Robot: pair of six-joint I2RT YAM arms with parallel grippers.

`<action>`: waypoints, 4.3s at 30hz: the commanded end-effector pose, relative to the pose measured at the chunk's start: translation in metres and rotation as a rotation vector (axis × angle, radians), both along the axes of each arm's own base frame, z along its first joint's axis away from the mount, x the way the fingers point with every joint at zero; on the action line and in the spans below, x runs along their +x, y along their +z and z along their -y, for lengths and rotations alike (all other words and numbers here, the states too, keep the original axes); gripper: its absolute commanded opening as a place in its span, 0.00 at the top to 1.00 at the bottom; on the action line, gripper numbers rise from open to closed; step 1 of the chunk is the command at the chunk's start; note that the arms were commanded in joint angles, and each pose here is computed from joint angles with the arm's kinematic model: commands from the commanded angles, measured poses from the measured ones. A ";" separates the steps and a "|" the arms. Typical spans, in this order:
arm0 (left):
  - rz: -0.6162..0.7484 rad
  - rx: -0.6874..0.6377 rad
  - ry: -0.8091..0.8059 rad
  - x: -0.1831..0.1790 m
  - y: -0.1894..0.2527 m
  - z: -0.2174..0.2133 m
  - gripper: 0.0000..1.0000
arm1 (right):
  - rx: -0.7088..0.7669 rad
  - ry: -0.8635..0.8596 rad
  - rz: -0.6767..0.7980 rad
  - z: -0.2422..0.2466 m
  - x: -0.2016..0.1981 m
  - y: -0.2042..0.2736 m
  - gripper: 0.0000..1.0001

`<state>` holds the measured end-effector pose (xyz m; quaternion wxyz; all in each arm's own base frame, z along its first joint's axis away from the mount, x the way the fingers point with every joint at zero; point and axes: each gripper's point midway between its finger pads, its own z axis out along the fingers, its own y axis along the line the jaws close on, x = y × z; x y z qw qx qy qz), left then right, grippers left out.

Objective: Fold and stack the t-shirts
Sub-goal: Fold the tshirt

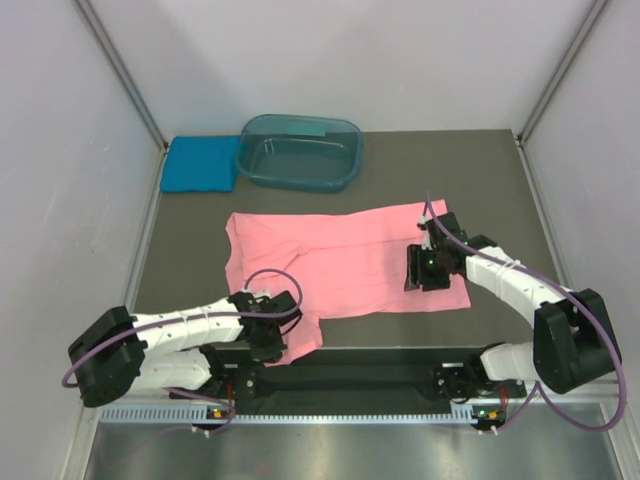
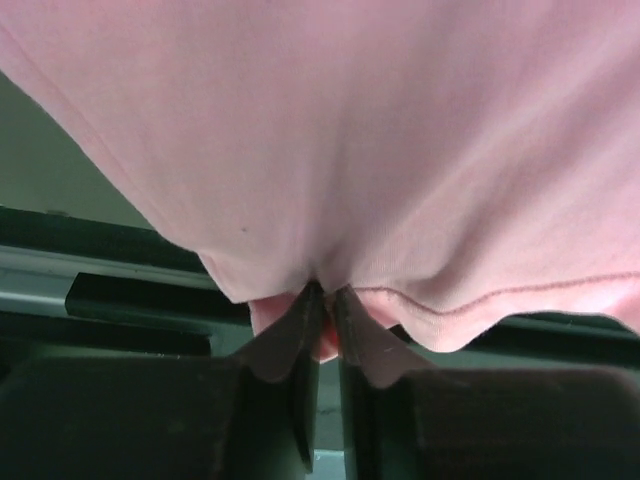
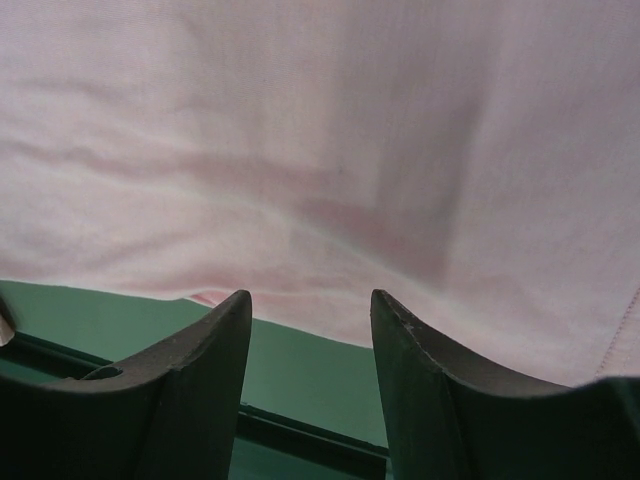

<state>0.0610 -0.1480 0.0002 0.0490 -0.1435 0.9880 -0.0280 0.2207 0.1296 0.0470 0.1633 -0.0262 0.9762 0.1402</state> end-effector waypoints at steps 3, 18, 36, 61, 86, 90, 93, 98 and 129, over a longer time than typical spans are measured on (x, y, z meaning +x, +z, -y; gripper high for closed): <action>-0.018 -0.020 0.005 -0.005 0.003 0.003 1.00 | 0.008 -0.026 0.016 0.004 -0.002 0.001 0.48; 0.220 0.055 0.038 0.043 0.064 -0.007 1.00 | 0.039 -0.077 0.035 0.013 0.015 0.011 0.49; 0.234 0.019 -0.139 0.083 0.061 0.040 0.78 | 0.037 -0.069 0.035 0.013 0.022 0.014 0.49; 0.233 -0.154 0.232 0.118 0.050 -0.022 0.59 | 0.044 -0.037 0.016 0.016 0.021 0.007 0.48; 0.174 -0.222 0.161 0.114 0.054 -0.009 1.00 | 0.067 -0.647 -0.098 0.124 0.006 -0.015 0.54; 0.183 -0.224 0.109 0.117 0.054 -0.007 1.00 | 0.050 -0.704 -0.113 0.138 -0.001 -0.022 0.52; 0.201 -0.228 0.075 0.122 0.060 -0.005 1.00 | 0.033 -0.769 -0.137 0.150 -0.006 -0.021 0.52; 0.221 -0.207 0.024 0.130 0.066 -0.006 1.00 | -0.013 -0.826 -0.157 0.159 -0.016 -0.019 0.55; 0.245 -0.200 0.115 0.118 0.083 -0.029 1.00 | -0.052 -0.961 -0.232 0.159 -0.042 -0.041 1.00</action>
